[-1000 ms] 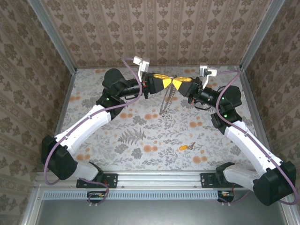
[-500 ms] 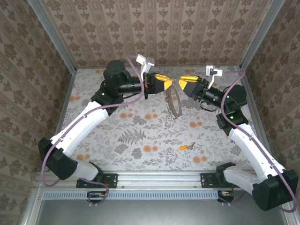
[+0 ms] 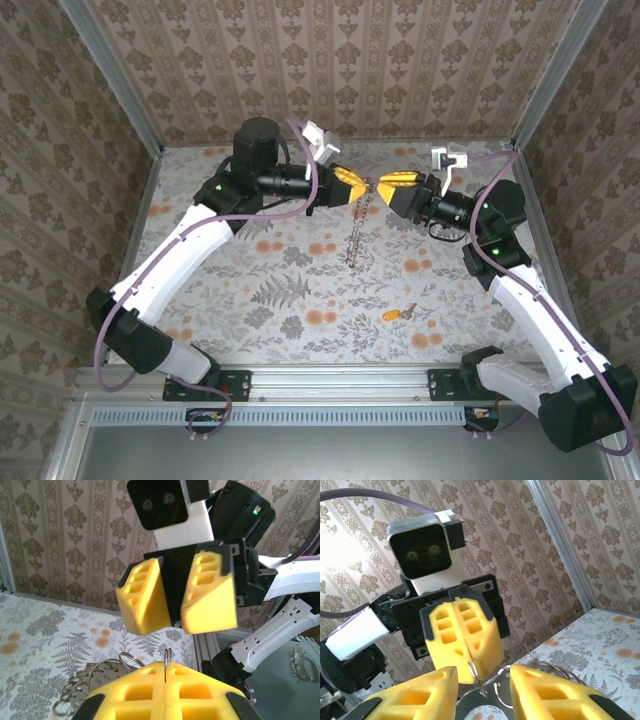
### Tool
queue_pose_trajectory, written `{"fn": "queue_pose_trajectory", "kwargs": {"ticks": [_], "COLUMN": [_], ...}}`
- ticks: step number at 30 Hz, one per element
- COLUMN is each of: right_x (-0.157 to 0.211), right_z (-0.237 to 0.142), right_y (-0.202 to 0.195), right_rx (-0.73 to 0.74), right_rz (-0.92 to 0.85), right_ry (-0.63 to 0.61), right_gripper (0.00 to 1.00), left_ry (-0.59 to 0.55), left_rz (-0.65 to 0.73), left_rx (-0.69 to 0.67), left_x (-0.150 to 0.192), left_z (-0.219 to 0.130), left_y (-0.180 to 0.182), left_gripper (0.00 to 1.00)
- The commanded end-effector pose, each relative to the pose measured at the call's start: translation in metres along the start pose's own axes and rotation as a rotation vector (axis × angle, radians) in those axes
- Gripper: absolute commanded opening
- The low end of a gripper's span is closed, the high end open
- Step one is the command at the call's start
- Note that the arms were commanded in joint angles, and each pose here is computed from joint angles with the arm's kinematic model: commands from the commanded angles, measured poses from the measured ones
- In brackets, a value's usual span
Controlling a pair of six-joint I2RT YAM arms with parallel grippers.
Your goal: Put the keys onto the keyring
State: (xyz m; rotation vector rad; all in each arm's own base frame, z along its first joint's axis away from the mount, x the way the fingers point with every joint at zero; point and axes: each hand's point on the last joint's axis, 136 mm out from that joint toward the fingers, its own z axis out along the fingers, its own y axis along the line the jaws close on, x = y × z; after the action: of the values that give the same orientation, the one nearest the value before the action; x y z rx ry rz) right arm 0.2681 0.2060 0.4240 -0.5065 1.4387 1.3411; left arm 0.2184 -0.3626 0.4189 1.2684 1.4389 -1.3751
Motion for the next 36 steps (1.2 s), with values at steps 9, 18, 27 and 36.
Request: {"fn": "queue_pose_trajectory", "kwargs": {"ticks": [9,18,27,36], "right_x": [-0.002,0.004,0.003,-0.006], "right_z": [0.003,0.009,0.015,0.011], "right_y": [0.019,0.021,0.016,0.003], "right_rx": [-0.07,-0.086,-0.077,-0.012], "right_rz": [-0.033,-0.027,-0.025,-0.062], "right_ry": [0.027,0.041,0.036,-0.016], "right_gripper": [0.35,0.32,0.16,0.0], "left_ry": [-0.018,-0.017,-0.009,-0.063], "left_rz": [0.063,0.058,0.05,0.015], "left_rx": [0.043,0.049,0.067,-0.075], "left_x": [-0.016,-0.017,-0.015,-0.025], "left_z": [-0.004,-0.003,-0.001,-0.015], "left_y": [-0.011,-0.01,-0.01,0.01], "left_gripper": [0.0,0.0,0.0,0.27]}}
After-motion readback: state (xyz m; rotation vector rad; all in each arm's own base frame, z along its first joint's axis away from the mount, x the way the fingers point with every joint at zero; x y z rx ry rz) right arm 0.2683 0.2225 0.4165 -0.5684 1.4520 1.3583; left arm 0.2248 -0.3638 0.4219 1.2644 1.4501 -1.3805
